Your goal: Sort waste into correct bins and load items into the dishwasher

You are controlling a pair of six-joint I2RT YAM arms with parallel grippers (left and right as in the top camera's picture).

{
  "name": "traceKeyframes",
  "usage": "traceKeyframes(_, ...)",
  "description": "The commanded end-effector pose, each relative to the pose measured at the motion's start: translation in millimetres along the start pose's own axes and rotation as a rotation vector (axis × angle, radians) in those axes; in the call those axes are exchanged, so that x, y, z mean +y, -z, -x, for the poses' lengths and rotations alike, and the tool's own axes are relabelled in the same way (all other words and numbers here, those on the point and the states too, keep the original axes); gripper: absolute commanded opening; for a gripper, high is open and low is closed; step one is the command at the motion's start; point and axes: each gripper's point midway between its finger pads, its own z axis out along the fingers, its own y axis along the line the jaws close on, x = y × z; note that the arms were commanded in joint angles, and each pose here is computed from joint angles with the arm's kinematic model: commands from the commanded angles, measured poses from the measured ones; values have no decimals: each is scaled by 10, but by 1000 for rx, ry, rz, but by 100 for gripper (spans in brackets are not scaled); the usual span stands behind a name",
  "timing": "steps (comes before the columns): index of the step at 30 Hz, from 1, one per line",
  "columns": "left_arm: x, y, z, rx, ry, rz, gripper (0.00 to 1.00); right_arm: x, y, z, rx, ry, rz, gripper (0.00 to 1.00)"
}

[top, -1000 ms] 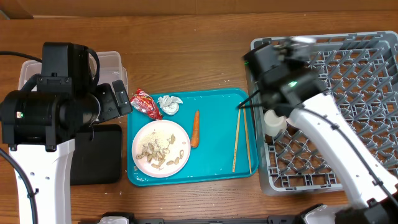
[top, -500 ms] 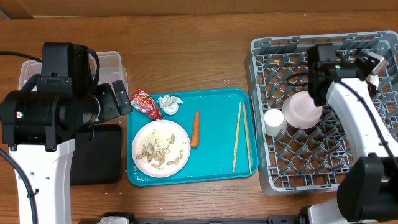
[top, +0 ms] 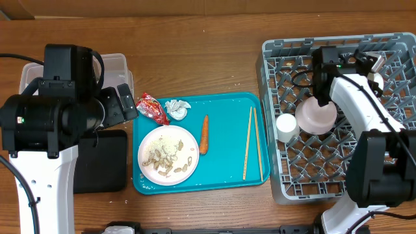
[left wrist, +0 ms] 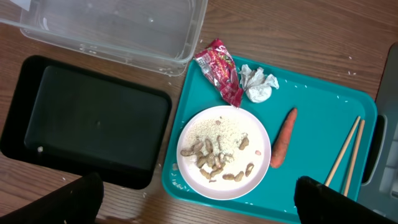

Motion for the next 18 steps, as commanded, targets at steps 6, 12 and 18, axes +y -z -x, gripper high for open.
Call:
traceKeyframes(6, 31, -13, 18, -1, 15, 16, 100, 209, 339, 140, -119, 90, 25, 4)
traceKeyframes(12, 31, -13, 18, -1, 15, 16, 100, 77, 402, 341, -207, 48, -74, 4)
traceKeyframes(18, 31, -13, 18, -1, 15, 16, 100, -180, 40, 339, -145, 3, -165, 4)
